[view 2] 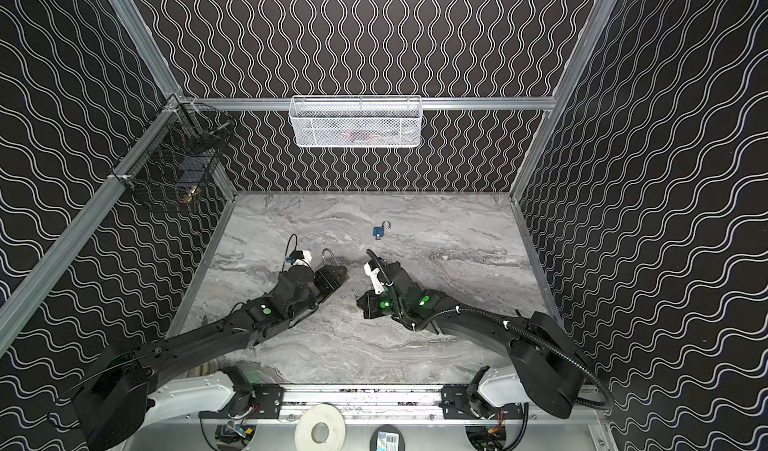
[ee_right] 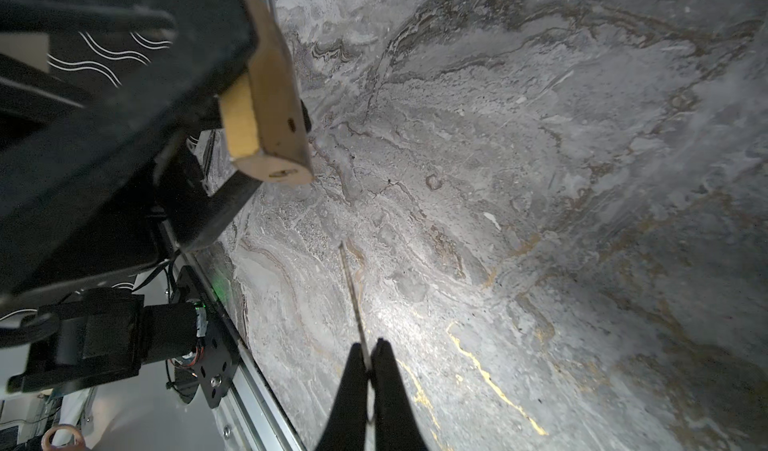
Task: Unlock with the key
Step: 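Lift the brass padlock with the left gripper toward the key in the right gripper, then push the key tip into the padlock keyhole with the right gripper while left holds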
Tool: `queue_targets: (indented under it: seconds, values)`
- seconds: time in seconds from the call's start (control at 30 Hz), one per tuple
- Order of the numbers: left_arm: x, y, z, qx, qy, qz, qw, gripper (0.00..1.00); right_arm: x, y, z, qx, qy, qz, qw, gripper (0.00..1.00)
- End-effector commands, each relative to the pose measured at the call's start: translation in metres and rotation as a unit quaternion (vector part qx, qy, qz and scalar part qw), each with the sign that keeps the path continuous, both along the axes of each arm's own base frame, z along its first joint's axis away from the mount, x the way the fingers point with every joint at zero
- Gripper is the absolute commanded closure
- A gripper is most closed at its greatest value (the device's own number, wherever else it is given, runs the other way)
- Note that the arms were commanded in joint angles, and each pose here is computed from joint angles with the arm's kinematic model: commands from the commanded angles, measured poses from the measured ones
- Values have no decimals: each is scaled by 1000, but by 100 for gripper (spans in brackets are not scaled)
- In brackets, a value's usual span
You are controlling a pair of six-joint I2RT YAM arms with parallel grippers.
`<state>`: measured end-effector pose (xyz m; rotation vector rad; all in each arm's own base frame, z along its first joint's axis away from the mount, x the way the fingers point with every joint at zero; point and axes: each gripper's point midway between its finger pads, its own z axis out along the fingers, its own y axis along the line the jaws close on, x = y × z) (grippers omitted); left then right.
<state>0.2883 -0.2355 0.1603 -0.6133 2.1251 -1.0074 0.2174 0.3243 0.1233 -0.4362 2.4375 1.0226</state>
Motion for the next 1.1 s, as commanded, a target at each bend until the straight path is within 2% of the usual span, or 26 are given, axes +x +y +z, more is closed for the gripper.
queue_targets:
  seconds: [0.0, 1.07]
  values:
    - [5, -5, 19, -27, -31, 4, 999, 73, 4, 5, 7, 9, -6, -4, 1000, 100]
    - [-1, -9, 15, -24, -30, -3, 999, 74, 13, 16, 17, 5, -20, 1, 1000, 100]
